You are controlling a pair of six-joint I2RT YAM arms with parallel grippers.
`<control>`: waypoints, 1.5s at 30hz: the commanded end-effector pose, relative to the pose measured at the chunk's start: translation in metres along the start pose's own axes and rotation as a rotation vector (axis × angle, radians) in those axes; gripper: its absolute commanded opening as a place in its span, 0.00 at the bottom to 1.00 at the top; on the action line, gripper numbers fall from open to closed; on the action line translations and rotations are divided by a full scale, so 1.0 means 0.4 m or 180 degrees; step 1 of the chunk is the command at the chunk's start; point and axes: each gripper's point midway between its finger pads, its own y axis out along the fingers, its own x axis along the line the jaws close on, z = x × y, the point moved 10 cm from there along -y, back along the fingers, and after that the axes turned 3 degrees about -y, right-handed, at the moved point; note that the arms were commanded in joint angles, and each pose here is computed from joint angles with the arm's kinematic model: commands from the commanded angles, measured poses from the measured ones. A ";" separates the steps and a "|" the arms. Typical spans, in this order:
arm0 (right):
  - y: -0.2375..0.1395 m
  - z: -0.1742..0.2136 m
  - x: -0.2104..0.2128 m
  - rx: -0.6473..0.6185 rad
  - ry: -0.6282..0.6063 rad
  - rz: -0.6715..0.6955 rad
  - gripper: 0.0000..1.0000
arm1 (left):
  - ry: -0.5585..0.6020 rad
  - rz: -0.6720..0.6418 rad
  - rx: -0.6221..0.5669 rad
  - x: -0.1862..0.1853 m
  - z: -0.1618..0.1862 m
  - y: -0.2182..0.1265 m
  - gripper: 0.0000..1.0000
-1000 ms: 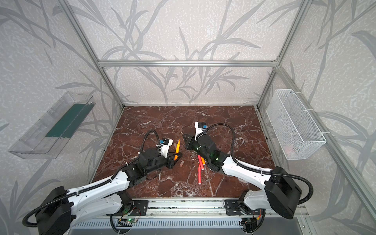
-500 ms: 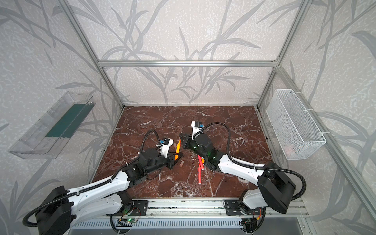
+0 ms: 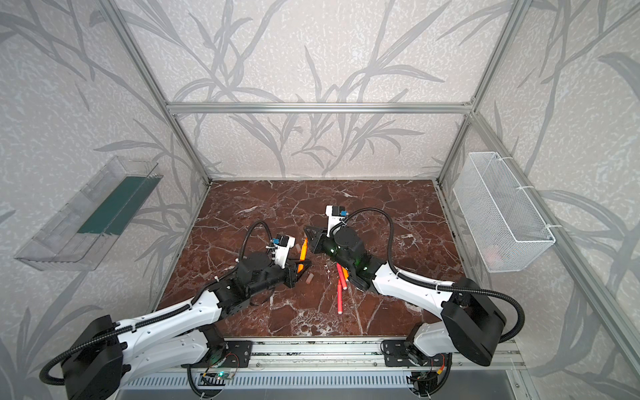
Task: Insert the pens into the pen caps
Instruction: 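Carry the cap with the right gripper above the marker tip in the left gripper, then push the cap down onto the orange marker tip with the right gripper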
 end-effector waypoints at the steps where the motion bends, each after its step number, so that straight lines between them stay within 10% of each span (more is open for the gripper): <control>1: 0.004 0.004 0.012 -0.0034 0.0044 -0.0137 0.03 | 0.0025 -0.0014 -0.0141 -0.007 -0.016 -0.002 0.00; 45: -0.053 0.134 0.019 0.0238 0.0054 -0.1031 0.11 | -0.0263 0.0860 -0.0483 -0.042 -0.079 -0.061 0.00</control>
